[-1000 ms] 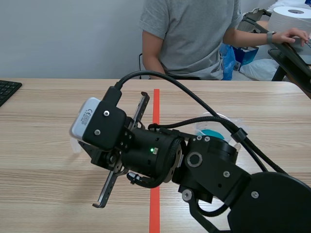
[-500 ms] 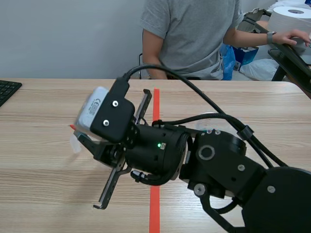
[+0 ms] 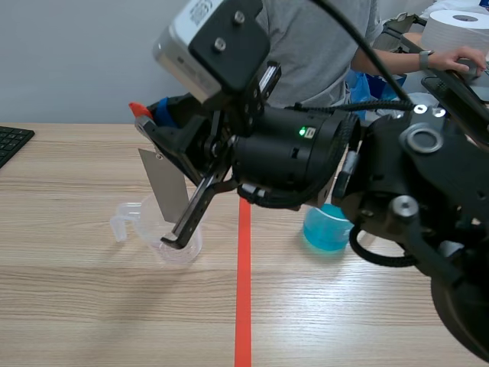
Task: Do the redox reaction experiment.
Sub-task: 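Lift the metal plate out of the left beaker, then move the plate over the blue solution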
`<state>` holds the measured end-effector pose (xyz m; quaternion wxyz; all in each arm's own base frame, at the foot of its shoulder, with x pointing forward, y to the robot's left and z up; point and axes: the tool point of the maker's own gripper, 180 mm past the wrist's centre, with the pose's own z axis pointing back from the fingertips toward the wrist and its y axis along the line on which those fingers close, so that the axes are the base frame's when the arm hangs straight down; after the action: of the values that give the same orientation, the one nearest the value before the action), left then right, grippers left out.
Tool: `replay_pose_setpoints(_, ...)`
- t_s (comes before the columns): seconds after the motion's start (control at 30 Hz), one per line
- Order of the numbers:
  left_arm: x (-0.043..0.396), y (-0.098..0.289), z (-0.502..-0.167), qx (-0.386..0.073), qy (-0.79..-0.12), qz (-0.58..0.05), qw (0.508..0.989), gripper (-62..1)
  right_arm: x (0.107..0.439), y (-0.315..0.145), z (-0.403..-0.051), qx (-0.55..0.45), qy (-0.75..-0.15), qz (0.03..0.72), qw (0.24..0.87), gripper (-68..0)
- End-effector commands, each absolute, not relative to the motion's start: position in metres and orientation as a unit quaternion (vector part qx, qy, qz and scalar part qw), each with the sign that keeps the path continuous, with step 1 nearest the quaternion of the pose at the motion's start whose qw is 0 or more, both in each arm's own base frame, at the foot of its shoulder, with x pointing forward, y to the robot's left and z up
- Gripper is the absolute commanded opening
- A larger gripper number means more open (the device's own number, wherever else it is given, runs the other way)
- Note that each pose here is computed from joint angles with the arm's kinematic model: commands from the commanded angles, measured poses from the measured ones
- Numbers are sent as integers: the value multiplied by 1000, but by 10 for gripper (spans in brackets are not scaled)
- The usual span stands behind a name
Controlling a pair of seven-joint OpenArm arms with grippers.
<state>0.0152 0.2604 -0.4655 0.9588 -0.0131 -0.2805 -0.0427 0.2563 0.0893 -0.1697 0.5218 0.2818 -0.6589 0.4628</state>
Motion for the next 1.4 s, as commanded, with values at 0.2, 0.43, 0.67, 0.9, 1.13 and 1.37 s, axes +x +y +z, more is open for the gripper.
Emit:
replay_pose_setpoints(0.2, 16, 261, -462, -12, -286, -42, 957, -562, 263, 58, -128, 274, -677, 447, 516, -660)
replay_pose_setpoints(0.43, 16, 261, -462, -13, -286, -42, 957, -562, 274, 14, -122, 261, -675, 431, 539, -660)
replay_pose_setpoints(0.67, 15, 262, -462, -10, -285, -42, 958, -562, 279, -32, -118, 244, -671, 418, 561, -660)
replay_pose_setpoints(0.9, 17, 274, -460, 7, -282, -55, 958, -562, 279, -65, -114, 227, -666, 416, 576, -660)
replay_pose_setpoints(1.13, 21, 291, -453, 19, -277, -85, 957, -562, 284, -90, -102, 198, -666, 422, 582, -660)
replay_pose_setpoints(1.37, 34, 290, -438, 13, -299, -118, 947, -562, 296, -111, -101, 192, -670, 403, 594, -660)
